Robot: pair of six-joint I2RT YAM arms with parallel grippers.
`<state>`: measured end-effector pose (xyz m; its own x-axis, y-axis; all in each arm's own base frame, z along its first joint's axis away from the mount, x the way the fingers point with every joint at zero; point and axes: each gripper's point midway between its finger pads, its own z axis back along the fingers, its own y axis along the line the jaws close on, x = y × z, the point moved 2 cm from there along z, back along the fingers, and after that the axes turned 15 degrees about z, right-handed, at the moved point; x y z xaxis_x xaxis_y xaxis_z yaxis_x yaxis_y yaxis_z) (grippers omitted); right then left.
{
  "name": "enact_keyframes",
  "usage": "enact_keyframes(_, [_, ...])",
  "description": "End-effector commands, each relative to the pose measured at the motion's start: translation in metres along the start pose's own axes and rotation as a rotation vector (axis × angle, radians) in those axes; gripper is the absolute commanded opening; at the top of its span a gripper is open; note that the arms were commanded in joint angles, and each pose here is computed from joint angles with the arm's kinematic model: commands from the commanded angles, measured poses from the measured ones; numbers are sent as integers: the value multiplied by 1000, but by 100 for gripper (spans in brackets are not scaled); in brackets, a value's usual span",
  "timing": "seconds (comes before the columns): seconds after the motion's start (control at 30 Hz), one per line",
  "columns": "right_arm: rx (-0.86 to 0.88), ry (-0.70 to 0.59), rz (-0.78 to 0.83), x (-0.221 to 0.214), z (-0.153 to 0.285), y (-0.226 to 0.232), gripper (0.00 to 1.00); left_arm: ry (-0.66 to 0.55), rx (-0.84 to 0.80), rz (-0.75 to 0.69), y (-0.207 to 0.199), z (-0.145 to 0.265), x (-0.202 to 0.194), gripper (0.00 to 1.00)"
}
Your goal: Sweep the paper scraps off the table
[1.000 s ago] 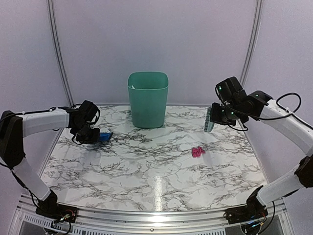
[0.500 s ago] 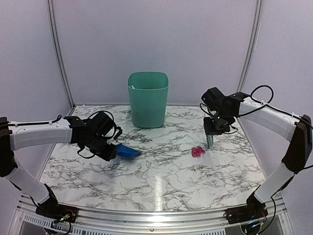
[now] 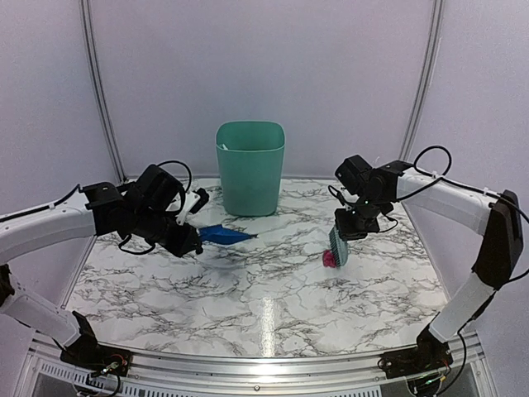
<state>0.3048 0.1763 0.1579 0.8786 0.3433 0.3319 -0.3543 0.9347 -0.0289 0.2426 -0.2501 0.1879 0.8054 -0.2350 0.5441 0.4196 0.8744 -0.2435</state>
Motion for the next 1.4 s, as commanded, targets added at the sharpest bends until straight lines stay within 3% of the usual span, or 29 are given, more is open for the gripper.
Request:
enact_keyframes(0.0, [61, -1, 44, 5, -9, 19, 0, -63, 127, 11, 24, 29, 1, 0])
enact_keyframes(0.3, [154, -13, 88, 18, -17, 55, 0, -43, 425, 152, 95, 50, -34, 0])
enact_keyframes(0.47, [170, -2, 122, 23, -20, 71, 0, -45, 486, 270, 120, 56, -32, 0])
enact_keyframes(0.63, [177, -5, 126, 22, -17, 76, 0, 22, 483, 271, 121, 48, -39, 0])
enact_keyframes(1.07, [210, -11, 126, 17, -13, 81, 0, 147, 508, -83, 121, 26, -19, 0])
enact_keyframes(1.37, [219, -16, 126, 12, -9, 81, 0, 213, 462, -346, 127, 20, -39, 0])
